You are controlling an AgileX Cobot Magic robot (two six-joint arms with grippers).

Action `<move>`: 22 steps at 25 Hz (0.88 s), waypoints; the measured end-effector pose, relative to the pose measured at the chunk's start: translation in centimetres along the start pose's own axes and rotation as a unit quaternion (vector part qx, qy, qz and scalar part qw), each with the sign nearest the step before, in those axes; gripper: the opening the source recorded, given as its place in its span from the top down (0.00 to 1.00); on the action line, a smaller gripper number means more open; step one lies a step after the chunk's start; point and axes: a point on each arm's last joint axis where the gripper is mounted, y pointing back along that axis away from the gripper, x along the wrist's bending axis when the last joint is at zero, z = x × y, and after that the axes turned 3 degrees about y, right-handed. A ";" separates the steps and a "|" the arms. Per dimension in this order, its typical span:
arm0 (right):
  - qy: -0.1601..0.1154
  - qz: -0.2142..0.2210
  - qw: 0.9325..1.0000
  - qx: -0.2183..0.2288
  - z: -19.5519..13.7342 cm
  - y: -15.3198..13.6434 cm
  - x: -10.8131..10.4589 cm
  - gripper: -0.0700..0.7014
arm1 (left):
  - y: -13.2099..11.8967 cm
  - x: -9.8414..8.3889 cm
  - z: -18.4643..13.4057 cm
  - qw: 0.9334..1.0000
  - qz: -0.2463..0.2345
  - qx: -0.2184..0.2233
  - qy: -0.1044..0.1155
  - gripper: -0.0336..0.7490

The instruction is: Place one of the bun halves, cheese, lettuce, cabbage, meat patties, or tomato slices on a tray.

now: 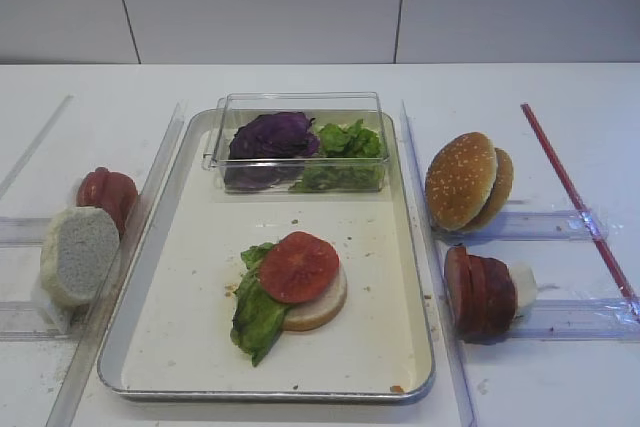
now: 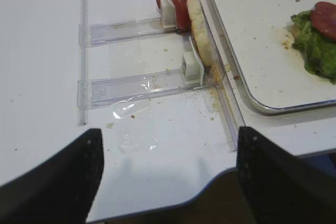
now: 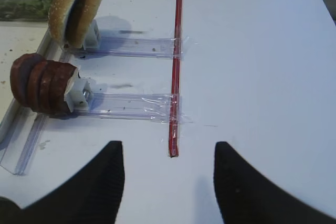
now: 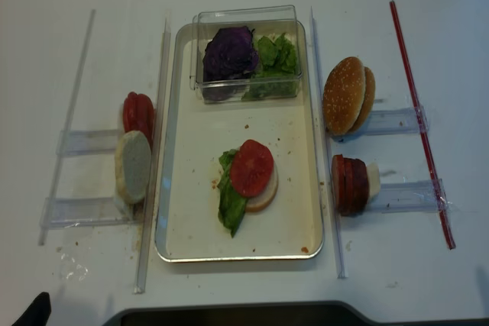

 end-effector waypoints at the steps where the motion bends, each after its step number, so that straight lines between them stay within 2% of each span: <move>1: 0.000 0.000 1.000 0.000 0.0 0.0 0.0 0.38 | 0.0 0.0 0.0 1.000 0.000 0.000 0.000 0.34; 22: 0.000 0.000 1.000 0.000 0.0 0.0 0.0 0.38 | 0.0 0.0 0.0 1.000 0.000 0.000 0.000 0.34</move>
